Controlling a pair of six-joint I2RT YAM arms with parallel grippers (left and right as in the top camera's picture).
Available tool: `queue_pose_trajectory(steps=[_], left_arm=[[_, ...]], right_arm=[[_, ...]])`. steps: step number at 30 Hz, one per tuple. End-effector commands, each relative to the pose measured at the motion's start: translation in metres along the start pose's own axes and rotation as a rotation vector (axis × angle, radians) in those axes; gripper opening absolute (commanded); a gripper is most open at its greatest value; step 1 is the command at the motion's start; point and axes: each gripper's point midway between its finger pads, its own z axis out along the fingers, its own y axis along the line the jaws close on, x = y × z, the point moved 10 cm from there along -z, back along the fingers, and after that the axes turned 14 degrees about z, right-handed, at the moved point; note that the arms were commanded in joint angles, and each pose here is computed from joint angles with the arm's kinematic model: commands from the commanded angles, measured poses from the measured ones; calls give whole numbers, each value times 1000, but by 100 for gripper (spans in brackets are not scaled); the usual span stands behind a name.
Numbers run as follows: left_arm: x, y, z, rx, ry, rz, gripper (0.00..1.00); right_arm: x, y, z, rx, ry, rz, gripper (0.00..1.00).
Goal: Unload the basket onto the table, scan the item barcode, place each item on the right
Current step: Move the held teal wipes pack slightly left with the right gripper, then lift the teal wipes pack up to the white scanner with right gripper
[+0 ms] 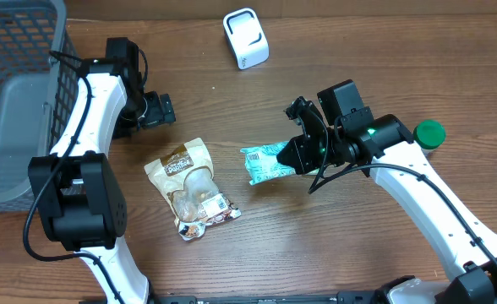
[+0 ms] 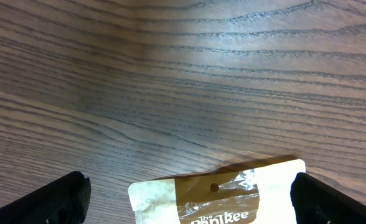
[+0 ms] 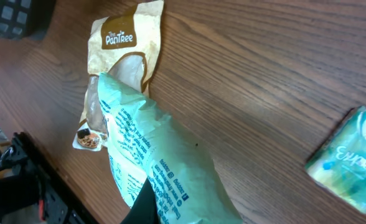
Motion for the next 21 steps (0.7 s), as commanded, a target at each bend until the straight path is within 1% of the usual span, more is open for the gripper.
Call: queue_pose_trajectory(steps=[1,10,14,17,21], left_arm=[[-3,2,-12,-13,-37,0,99],[-3,2,-12,-13,-37,0,100],[-3,2,-12,-13,-36,0,99],[-3,2,-12,-13,-37,0,100],[-3,2,-12,-13,-36,0,99]], right_arm=[[-2,-2,-1,30,-23,-2,4],[-8,-8,3,92,-75,-29,4],[-19,-11,2,162,-159,-51,4],[-31,-6,-9,205,-233,-51,4],[-47,9,-29,195,-307,-64,4]])
